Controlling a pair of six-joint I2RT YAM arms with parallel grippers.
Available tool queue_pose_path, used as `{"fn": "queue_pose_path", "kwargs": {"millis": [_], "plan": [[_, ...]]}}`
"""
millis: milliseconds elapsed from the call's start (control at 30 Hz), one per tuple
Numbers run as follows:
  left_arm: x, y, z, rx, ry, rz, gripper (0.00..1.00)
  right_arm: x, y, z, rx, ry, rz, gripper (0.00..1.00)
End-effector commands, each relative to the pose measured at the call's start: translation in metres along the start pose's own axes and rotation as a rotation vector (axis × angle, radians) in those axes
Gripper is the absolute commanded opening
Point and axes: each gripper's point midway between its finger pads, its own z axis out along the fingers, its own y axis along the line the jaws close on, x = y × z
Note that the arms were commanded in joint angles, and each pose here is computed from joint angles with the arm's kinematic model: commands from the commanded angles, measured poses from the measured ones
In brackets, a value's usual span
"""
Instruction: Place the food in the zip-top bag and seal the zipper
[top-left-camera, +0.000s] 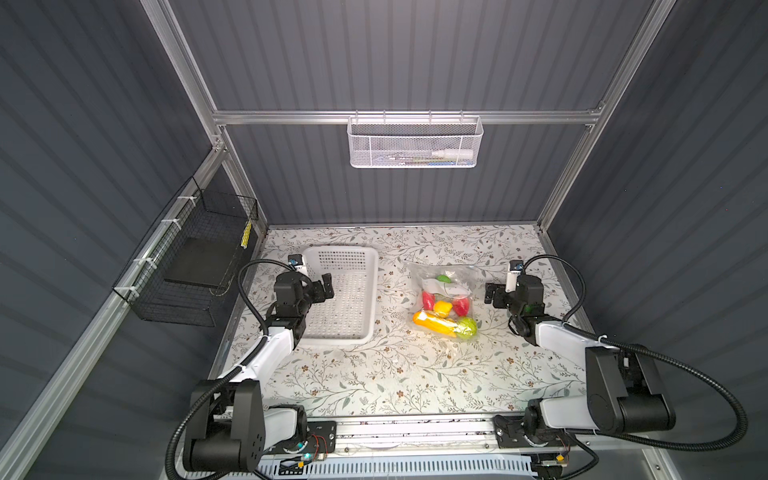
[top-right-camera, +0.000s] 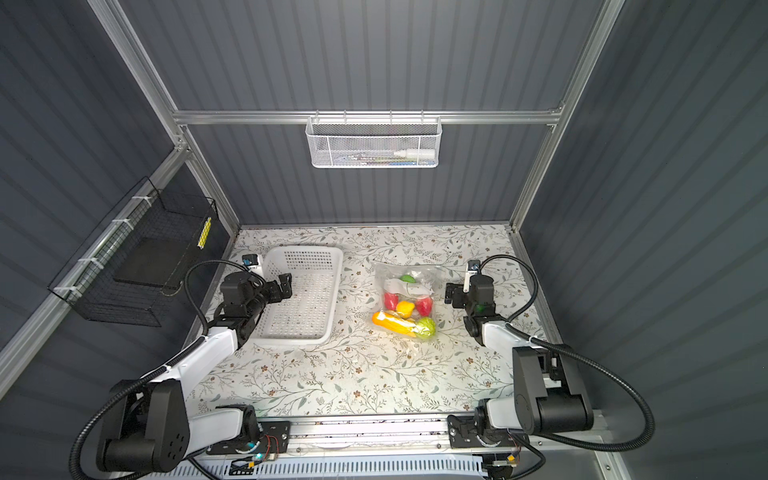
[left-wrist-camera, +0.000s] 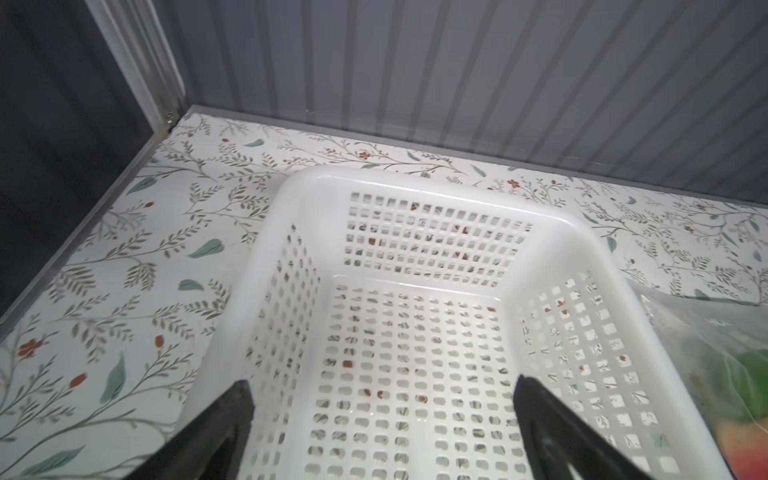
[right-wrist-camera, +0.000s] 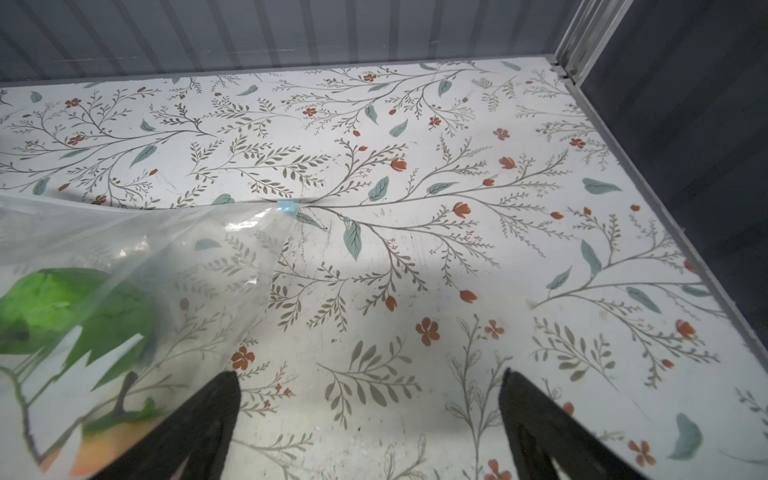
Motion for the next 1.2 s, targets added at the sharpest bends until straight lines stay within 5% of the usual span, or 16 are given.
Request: {"fn": "queue_pose_path", "kwargs": {"millis": [0, 100, 300, 900, 1167], "plan": [[0.003, -0.014, 0.007, 0.088, -0.044, 0.056, 0.99, -0.019, -0.007, -0.006, 0.039, -0.124, -0.052, 0.99], [0.013, -0.018, 0.016, 0.12, -0.04, 0.078, 0.99, -0.022, -0.014, -0.013, 0.074, -0.222, -0.059, 0.99], [0.023, -0.026, 0.034, 0.178, -0.008, 0.091, 0.99, -0.019, -0.016, -0.011, 0.073, -0.213, -0.049, 0.99], [0.07, 0.012, 0.058, -0.003, 0.142, 0.146, 1.0, -0.013, -0.03, -0.01, 0.042, -0.233, 0.039, 0.99], [0.058, 0.03, 0.046, -0.112, 0.01, 0.211, 1.0, -0.007, -0.034, -0.009, 0.032, -0.253, 0.062, 0.99]]}}
